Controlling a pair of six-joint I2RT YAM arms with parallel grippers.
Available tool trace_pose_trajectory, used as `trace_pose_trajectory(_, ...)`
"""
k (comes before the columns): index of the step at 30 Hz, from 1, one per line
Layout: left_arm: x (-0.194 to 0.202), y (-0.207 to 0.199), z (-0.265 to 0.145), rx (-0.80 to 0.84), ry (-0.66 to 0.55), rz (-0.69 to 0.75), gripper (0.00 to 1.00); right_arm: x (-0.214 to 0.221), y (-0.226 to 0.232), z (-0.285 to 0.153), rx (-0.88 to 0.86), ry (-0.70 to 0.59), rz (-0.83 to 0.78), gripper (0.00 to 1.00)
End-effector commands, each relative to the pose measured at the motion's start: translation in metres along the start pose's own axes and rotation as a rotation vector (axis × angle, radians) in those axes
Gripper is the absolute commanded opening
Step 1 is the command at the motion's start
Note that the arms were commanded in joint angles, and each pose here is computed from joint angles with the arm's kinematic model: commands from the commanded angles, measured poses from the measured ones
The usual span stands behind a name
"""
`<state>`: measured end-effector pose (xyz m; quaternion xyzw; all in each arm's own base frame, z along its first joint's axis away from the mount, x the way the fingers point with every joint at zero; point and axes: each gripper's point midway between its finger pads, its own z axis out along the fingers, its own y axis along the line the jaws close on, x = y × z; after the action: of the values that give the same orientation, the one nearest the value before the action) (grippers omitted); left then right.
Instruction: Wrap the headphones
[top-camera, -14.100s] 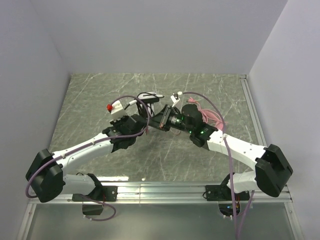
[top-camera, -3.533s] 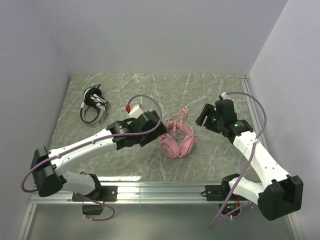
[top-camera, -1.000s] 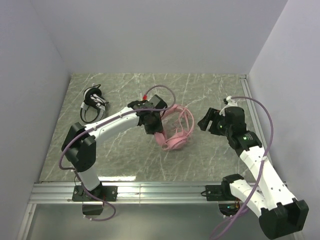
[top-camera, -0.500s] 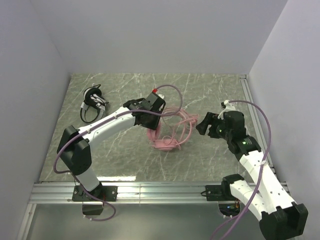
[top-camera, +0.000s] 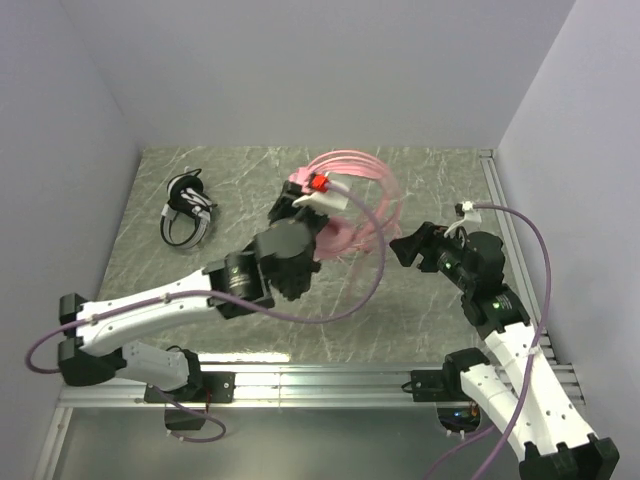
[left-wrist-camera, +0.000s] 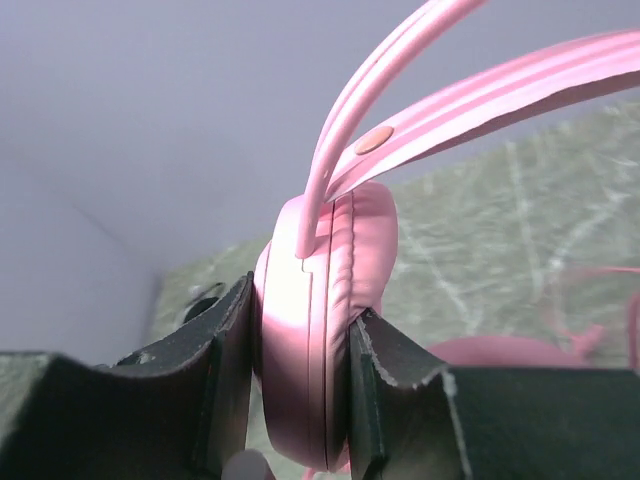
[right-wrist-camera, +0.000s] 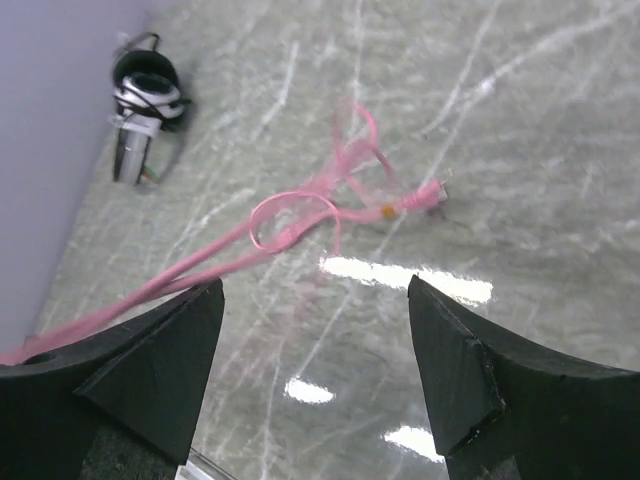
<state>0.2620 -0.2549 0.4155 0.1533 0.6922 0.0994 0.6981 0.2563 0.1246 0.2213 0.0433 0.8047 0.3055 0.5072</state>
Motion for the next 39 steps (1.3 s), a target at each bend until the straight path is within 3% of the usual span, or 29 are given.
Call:
trace_pose_trajectory(1,-0.019,0.070,-0.012,-0.236,-0.047,-0.097,0.17,-0.027,0.022,-0.007,-0.095,-0.118,-0.031,0.81)
trace_pose_trajectory(3,-0.012,0.061,-0.007,-0.178,-0.014,-0.018,0.17,-0.038,0.027,-0.014,-0.109,-0.170,-0.046,0.81)
trace_pose_trajectory(4,-0.010,0.055,-0.004,-0.171,-0.012,-0.074,0.17,-0.041,0.030,-0.016,-0.122,-0.187,-0.055,0.81)
trace_pose_trajectory(8,0.001,0.037,0.007,-0.143,0.016,0.007,0.20,-0.054,0.046,-0.030,-0.193,-0.263,-0.100,0.81)
trace_pose_trajectory(11,0.013,0.019,0.014,-0.068,0.055,0.059,0.23,-0.054,0.057,-0.032,-0.251,-0.254,-0.141,0.84)
trace_pose_trajectory(12,0.011,0.009,0.017,-0.033,0.067,0.003,0.23,-0.056,0.061,-0.033,-0.266,-0.257,-0.152,0.84)
trace_pose_trajectory(13,0.023,-0.008,0.016,0.081,0.102,0.058,0.23,-0.061,0.065,-0.035,-0.274,-0.265,-0.161,0.85)
trace_pose_trajectory(21,0.064,-0.050,0.022,0.242,0.197,0.077,0.23,-0.069,0.076,-0.023,-0.264,-0.223,-0.255,0.90)
trace_pose_trajectory(28,0.078,-0.074,0.026,0.289,0.251,0.110,0.22,-0.065,0.090,-0.001,-0.205,-0.158,-0.301,0.92)
trace_pose_trajectory(35,0.079,-0.073,0.025,0.292,0.247,0.106,0.23,-0.056,0.065,0.031,0.020,-0.097,-0.324,0.92)
trace_pose_trajectory(39,0.079,-0.071,0.023,0.293,0.242,0.099,0.23,-0.050,0.054,0.033,0.062,-0.084,-0.327,0.91)
